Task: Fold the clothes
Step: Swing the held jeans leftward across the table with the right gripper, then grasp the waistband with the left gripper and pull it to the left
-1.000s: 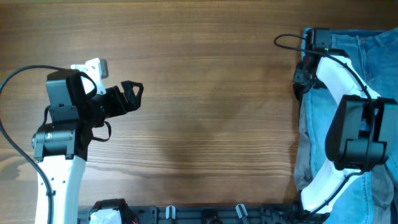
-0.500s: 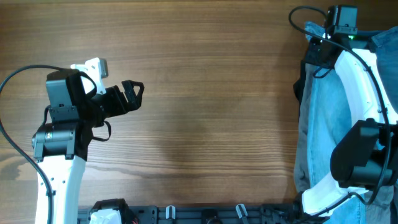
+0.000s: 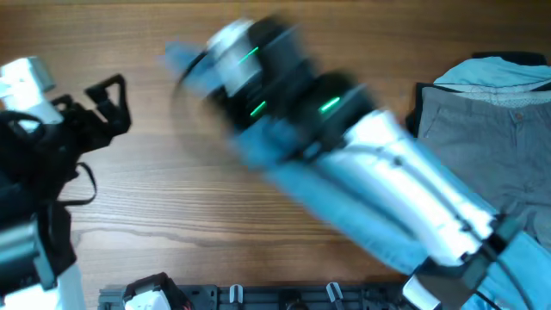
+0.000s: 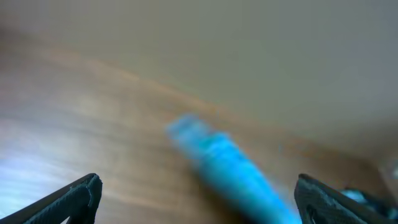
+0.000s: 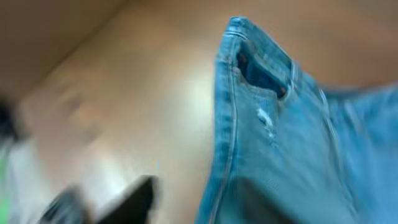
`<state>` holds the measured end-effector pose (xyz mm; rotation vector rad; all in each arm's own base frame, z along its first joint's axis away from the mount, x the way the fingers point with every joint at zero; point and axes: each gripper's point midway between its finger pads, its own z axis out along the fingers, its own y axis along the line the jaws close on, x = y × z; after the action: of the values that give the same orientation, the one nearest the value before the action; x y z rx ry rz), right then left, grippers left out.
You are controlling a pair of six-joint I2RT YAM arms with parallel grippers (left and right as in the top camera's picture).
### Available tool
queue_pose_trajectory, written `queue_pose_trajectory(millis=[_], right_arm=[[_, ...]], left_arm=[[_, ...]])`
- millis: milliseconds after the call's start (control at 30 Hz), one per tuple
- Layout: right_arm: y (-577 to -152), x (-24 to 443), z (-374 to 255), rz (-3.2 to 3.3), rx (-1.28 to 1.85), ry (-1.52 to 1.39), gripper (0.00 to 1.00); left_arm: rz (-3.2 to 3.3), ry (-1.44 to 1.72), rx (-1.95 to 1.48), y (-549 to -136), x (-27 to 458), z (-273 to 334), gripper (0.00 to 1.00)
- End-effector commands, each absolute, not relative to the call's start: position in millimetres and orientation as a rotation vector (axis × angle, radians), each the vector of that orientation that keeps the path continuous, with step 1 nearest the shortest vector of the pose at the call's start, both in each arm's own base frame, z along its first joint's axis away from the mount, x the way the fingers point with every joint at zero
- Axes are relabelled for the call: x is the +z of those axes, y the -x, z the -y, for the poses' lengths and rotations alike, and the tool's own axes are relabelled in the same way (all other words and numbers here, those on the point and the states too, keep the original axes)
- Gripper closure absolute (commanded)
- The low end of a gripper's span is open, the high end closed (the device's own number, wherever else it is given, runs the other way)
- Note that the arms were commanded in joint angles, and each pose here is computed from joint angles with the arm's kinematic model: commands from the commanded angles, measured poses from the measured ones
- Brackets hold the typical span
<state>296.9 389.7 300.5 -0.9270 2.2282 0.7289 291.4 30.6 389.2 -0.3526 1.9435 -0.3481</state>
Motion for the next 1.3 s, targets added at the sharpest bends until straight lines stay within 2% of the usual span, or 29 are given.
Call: queue_pose_trajectory(millis=[0,133,200,300,467,600,667,700,733,767,800,833,900,967,1033,1100,1200,1233,1267], right_arm=[[-273.7,269.6,-413.0,-2.260,0.574,1.023,0.14],[-293.7,283.4,-375.1,-2.306,0.448,0.847,0.14],[-316.8,307.4,-335.7,-2.323,0.439,0.638,0.14],[-352.6,342.8,-268.5,-2.316,0.477,0.287,0.14],[-395.6,361.7,-188.1,-2.279,0.498,-0.004,0.15],[-411.7,355.6,-153.9,-2.291,0.473,-0.100,0.14],[-416.7,350.6,-148.5,-2.300,0.459,-0.116,0.15],[-418.8,347.8,-147.0,-2.306,0.453,-0.123,0.15],[-420.2,344.8,-147.1,-2.313,0.449,-0.123,0.15],[-421.5,341.5,-147.6,-2.322,0.445,-0.121,0.14],[-422.0,338.3,-147.7,-2.331,0.441,-0.120,0.13],[-422.1,334.1,-147.8,-2.346,0.434,-0.117,0.13],[-423.8,326.8,-148.4,-2.366,0.420,-0.099,0.13],[-427.2,311.9,-149.8,-2.409,0.405,-0.097,0.13],[-426.1,301.9,-149.2,-2.445,0.391,-0.099,0.13],[-425.9,298.5,-149.1,-2.456,0.384,-0.093,0.13],[-426.3,298.6,-149.2,-2.455,0.383,-0.091,0.13],[-426.4,298.7,-149.2,-2.454,0.384,-0.092,0.13],[-426.6,298.9,-149.3,-2.453,0.385,-0.091,0.13]], left_arm=[[-1.883,0.348,-0.242,-281.0,411.1,-47.9,0.00],[-1.882,0.360,-0.227,-280.5,410.7,-50.9,0.00],[-1.916,0.370,-0.241,-284.5,401.8,-50.9,0.00],[-2.089,0.272,-0.314,-300.7,362.6,-29.3,0.00],[-2.416,-0.077,-0.412,-354.2,267.5,28.4,0.00],[-2.455,-0.118,-0.429,-419.1,210.1,38.1,0.00],[-2.476,-0.109,-0.417,-447.3,175.1,34.6,0.15],[-2.490,-0.106,-0.420,-459.3,155.1,33.8,0.28],[-2.497,-0.104,-0.421,-471.4,135.8,33.1,0.46],[-2.500,-0.104,-0.422,-481.7,118.5,32.5,0.49],[-2.496,-0.105,-0.420,-490.7,104.7,31.9,0.47],[-2.492,-0.106,-0.419,-499.2,90.5,31.4,0.36],[-2.490,-0.103,-0.405,-509.8,69.9,29.0,0.28],[-2.517,-0.078,-0.336,-515.9,44.2,19.3,0.09],[-2.566,-0.055,-0.274,-514.3,19.4,10.5,0.05],[-2.606,-0.047,-0.274,-509.5,1.6,9.8,0.15],[-2.716,-0.029,-0.292,-490.9,-34.2,10.8,0.77],[-2.759,-0.015,-0.282,-483.1,-46.3,9.1,0.88],[-2.797,0.001,-0.256,-476.3,-55.8,5.5,0.92]])
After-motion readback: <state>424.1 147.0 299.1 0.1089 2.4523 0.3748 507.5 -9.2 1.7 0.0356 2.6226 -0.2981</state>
